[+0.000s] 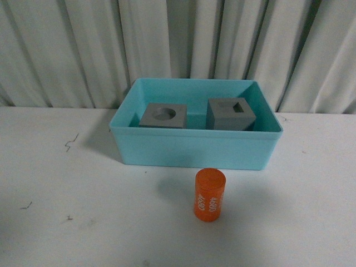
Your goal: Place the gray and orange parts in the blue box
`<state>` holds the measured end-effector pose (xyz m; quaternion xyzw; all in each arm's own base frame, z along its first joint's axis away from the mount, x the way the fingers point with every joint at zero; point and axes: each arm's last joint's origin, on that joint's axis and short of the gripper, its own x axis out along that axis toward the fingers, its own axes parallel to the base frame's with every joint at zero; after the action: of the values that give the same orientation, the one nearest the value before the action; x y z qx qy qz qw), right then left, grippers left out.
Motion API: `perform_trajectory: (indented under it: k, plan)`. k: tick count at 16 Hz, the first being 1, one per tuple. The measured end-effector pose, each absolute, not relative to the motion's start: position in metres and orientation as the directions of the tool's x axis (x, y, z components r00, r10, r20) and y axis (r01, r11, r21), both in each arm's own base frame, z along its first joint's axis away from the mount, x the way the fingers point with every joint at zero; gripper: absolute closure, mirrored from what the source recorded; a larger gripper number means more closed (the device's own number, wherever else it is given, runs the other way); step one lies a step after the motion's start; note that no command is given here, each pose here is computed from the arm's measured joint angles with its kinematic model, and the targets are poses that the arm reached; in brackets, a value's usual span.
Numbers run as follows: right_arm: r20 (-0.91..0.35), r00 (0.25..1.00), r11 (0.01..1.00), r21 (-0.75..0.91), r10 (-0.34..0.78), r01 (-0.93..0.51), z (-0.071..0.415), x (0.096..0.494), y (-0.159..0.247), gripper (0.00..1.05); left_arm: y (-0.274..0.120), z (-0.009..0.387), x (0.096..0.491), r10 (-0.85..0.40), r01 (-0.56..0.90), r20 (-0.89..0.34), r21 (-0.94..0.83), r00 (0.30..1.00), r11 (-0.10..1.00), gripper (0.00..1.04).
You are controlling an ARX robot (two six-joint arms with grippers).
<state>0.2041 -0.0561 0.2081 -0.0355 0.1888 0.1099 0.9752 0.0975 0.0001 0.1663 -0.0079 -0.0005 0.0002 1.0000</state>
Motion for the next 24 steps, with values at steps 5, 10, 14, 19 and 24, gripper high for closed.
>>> perform_trajectory:
  k: [5,10,14,19,24]
  plan:
    - [-0.552,0.522,0.666,0.085,0.651,-0.741,0.166,0.278,-0.018,0.06,0.000,0.166,0.097,0.001,-0.001,0.001,-0.016,1.000,1.000,0.07]
    - [-0.571,0.386,0.496,0.044,0.725,-0.867,0.146,0.313,0.022,0.06,0.000,0.166,0.097,0.001,-0.001,0.001,-0.016,1.000,1.000,0.07]
    - [-0.573,0.346,0.445,0.036,0.743,-0.895,0.134,0.325,0.043,0.06,0.000,0.166,0.097,0.001,-0.001,0.001,-0.016,1.000,1.000,0.07]
    - [-0.577,0.335,0.422,0.018,0.745,-0.906,0.121,0.339,0.067,0.06,0.000,0.166,0.097,0.001,-0.001,0.001,-0.016,1.000,1.000,0.07]
    - [-0.607,0.316,0.401,0.005,0.730,-0.916,0.095,0.359,0.114,0.06,0.000,0.166,0.097,0.001,-0.001,0.001,-0.016,1.000,1.000,0.07]
